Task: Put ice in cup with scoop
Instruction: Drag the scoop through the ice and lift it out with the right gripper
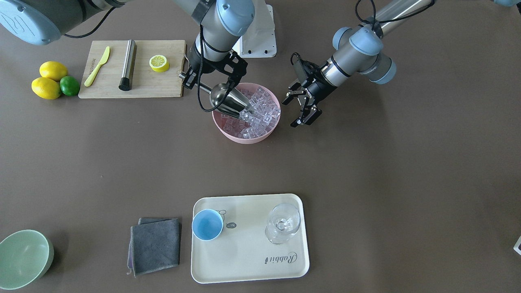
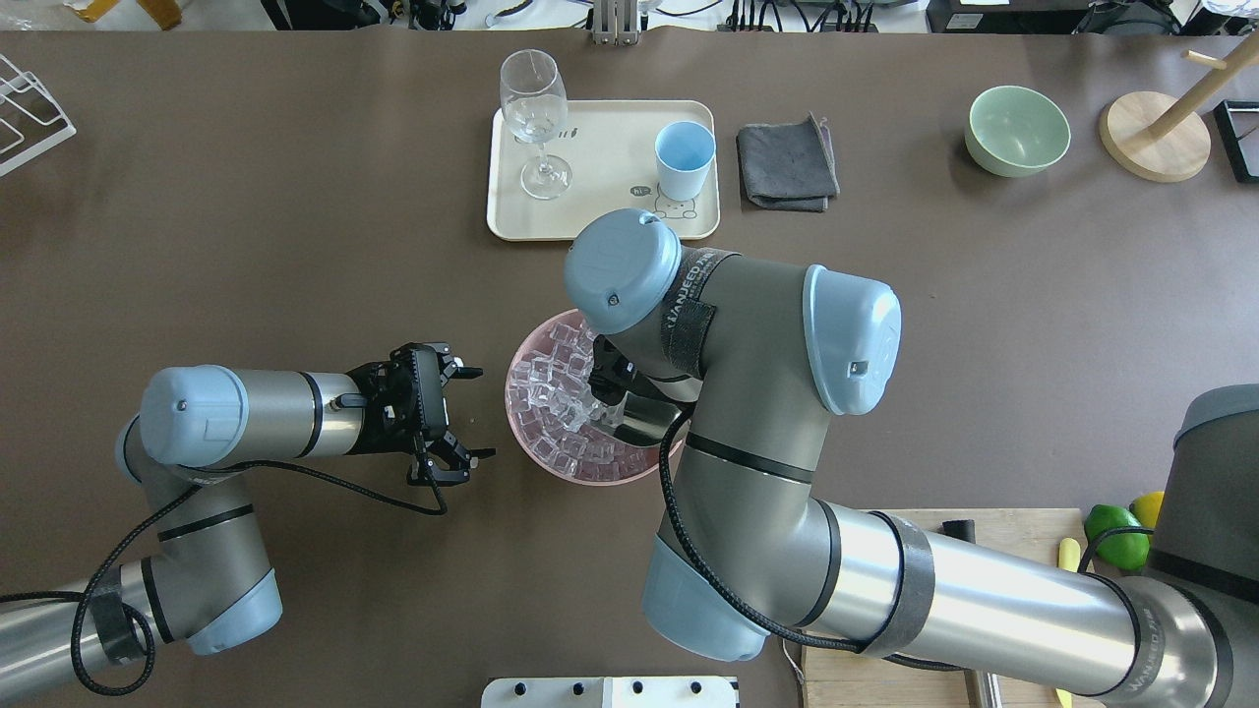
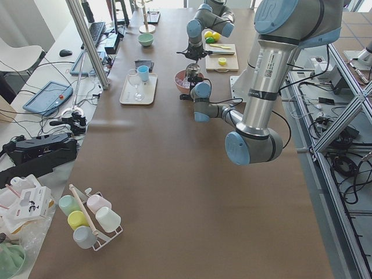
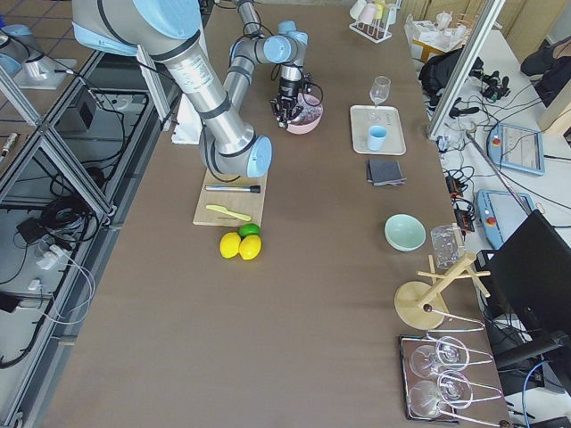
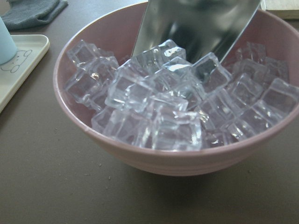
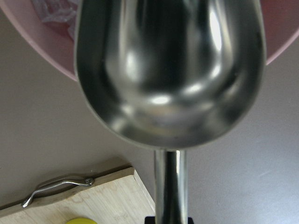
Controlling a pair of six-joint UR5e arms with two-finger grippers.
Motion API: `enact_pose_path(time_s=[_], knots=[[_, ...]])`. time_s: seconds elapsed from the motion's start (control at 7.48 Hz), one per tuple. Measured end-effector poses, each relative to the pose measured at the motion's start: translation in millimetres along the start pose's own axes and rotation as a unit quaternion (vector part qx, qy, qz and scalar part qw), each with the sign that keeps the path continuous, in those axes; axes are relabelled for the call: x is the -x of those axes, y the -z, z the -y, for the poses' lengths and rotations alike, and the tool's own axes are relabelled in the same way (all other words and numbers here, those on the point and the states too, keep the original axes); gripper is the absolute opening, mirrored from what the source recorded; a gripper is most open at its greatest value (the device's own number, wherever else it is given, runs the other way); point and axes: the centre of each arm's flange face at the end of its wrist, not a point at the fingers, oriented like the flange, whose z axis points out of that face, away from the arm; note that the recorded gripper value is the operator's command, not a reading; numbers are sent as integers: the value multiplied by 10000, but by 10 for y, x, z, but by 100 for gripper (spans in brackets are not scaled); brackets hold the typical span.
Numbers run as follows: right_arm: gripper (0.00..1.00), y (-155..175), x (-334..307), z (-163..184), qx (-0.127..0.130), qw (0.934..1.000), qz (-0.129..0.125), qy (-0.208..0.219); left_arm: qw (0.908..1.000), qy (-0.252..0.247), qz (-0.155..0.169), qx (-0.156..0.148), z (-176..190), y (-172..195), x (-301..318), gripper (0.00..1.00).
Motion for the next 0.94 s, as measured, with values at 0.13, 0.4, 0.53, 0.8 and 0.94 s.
enact_pose_path(time_s=[0.13,0.4,0.53,0.8,0.94], knots=[[0,-41,-6,0,-97,9999,3,35,10000,0,-2,0,0,0,0,99],[0,-13,12,-66,-289,9995,-4,107,10000,-1,-5,0,0,-1,-2,99],[0,7,22,-128,-368,9992,-14,139,10000,0,-5,0,0,-1,-2,99],[0,-49,24,-331,-714,9971,-44,277,10000,2,-4,0,0,0,-1,99],[0,-88,16,-375,-870,9957,-51,323,10000,4,-1,0,0,0,0,99]])
